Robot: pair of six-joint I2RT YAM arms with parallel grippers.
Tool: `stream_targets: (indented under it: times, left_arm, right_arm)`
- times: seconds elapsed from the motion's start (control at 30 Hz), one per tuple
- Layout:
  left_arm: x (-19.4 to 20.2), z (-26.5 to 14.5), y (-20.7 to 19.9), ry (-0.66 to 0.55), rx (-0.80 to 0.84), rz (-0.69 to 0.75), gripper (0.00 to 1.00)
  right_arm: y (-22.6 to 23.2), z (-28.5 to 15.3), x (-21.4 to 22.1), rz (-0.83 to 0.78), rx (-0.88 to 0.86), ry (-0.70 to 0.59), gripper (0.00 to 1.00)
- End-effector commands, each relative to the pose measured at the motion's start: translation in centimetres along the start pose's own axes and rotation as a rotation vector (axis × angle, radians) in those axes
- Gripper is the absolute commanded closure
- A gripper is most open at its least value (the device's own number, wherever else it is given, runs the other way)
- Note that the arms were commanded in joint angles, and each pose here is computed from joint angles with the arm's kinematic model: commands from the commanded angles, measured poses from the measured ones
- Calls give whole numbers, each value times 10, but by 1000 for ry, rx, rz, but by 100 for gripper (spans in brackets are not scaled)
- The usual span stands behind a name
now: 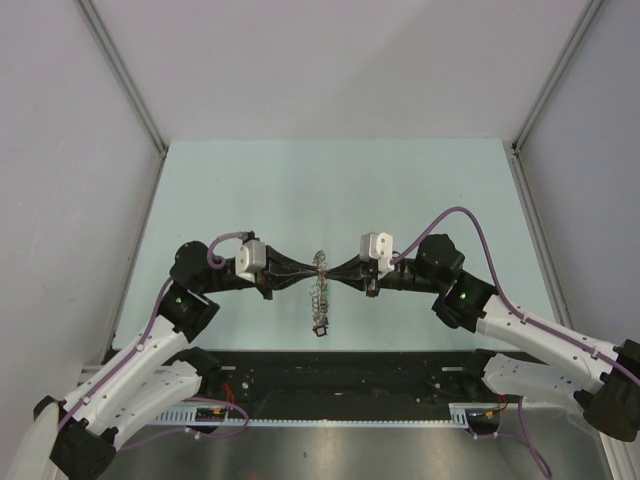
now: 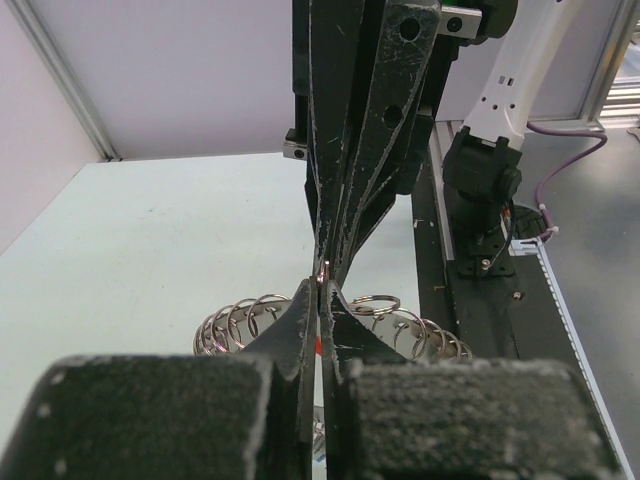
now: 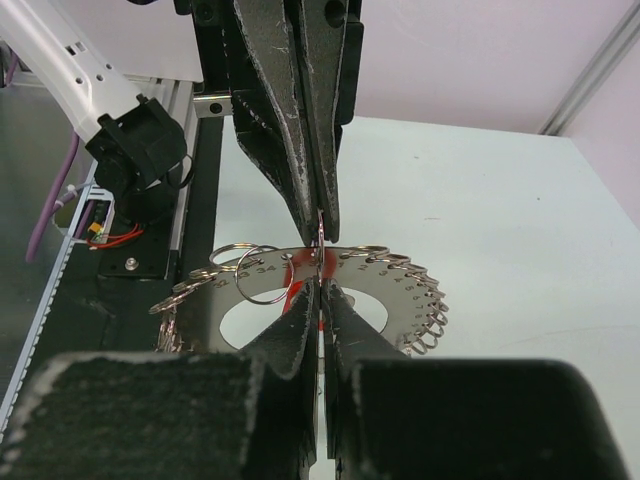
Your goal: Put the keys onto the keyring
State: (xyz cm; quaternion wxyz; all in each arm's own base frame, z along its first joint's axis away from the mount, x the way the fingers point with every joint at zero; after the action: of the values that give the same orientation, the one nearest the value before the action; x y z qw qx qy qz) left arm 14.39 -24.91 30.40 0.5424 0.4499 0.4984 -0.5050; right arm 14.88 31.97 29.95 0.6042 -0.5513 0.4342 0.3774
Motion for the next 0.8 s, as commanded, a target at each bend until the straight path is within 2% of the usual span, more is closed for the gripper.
stream_targets:
  times: [0.0, 0.77]
  left_arm:
    - [-19, 3, -7, -38, 53, 66, 100]
    - [-11, 4, 7, 29, -50, 46, 100]
  right_arm:
    - [-8, 2, -40, -37, 15, -104, 100]
    - [-14, 0, -54, -3, 102, -123, 100]
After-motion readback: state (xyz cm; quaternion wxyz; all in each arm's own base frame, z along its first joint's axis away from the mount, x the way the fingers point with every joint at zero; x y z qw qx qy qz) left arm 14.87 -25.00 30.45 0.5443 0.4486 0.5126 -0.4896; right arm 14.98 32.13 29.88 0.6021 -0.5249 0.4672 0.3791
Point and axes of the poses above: each gripper's point midway between its finger pads, its own z axis out along the fingers, its own y axis along the line the jaws close on, x = y × z, the point moved 1 cm from there along -z, back along the fingers, and after that the axes turned 8 degrees about -z, right-handed, at the moved point
